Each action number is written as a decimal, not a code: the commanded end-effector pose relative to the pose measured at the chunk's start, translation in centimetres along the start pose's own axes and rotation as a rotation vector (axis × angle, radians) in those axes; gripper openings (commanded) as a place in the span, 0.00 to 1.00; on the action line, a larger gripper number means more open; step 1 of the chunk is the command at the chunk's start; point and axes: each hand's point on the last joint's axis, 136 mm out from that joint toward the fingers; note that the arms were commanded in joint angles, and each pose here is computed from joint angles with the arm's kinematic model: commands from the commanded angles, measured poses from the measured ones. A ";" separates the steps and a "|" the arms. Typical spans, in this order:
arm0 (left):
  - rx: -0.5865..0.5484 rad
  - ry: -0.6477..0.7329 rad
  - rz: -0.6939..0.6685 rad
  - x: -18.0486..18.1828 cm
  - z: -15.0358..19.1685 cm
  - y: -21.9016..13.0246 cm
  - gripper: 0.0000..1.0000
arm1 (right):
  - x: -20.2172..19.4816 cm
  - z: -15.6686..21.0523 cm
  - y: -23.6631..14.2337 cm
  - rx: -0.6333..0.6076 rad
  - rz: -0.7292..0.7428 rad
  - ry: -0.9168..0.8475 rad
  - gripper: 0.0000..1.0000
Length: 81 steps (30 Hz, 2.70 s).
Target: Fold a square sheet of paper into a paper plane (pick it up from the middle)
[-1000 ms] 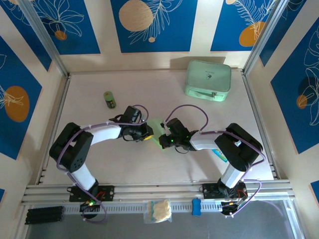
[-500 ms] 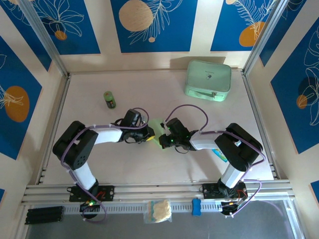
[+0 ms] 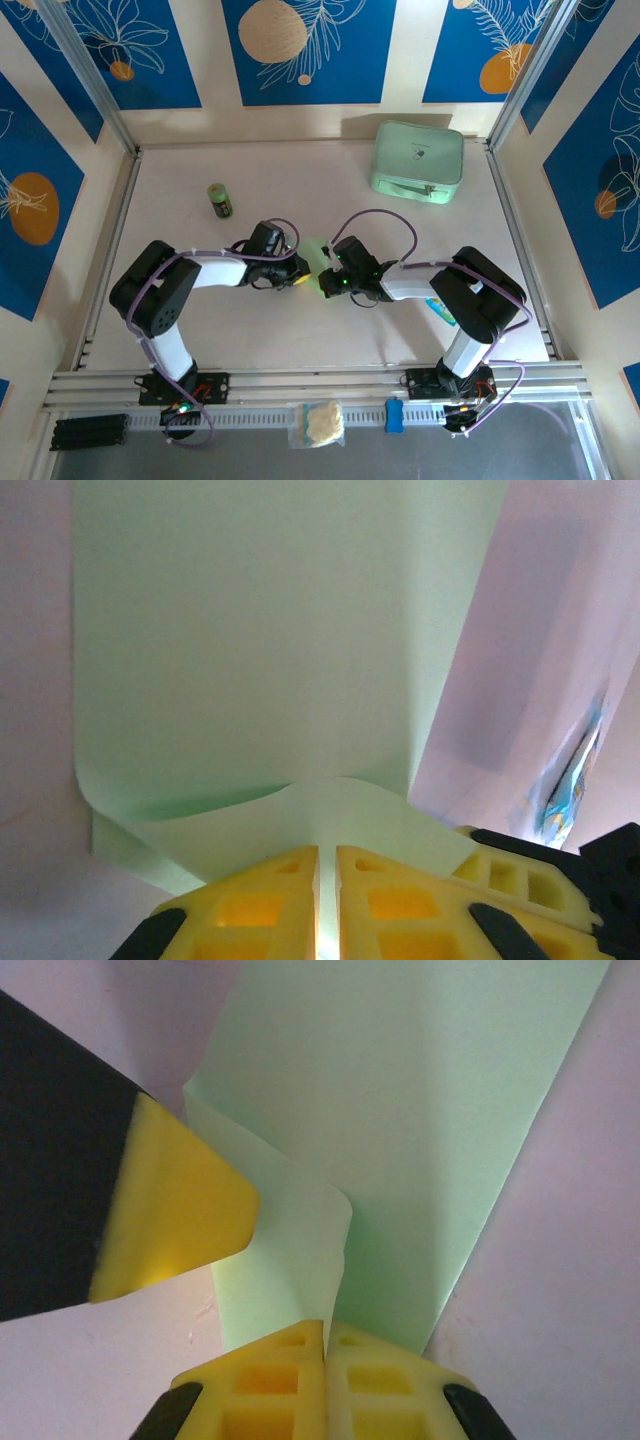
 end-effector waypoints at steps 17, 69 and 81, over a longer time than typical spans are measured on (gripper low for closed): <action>-0.020 -0.029 -0.123 3.5 0.0 0.6 0.13 | 0.2 -0.5 -0.7 0.028 -0.019 0.062 0.12; -0.039 -0.121 -0.325 8.2 -0.1 0.6 0.09 | 3.1 1.9 -0.4 0.304 -0.124 0.224 0.04; -0.040 -0.120 -0.343 8.6 -0.1 0.5 0.09 | 2.2 3.2 -0.2 0.340 -0.080 0.235 0.03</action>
Point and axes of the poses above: each hand's point on the last joint's axis, 136 mm out from that joint toward the fingers, its own y axis out along the fingers, its own x axis along the line the jaws close on, z = x × y, and after that the axes turned 14 degrees about -y, right-handed
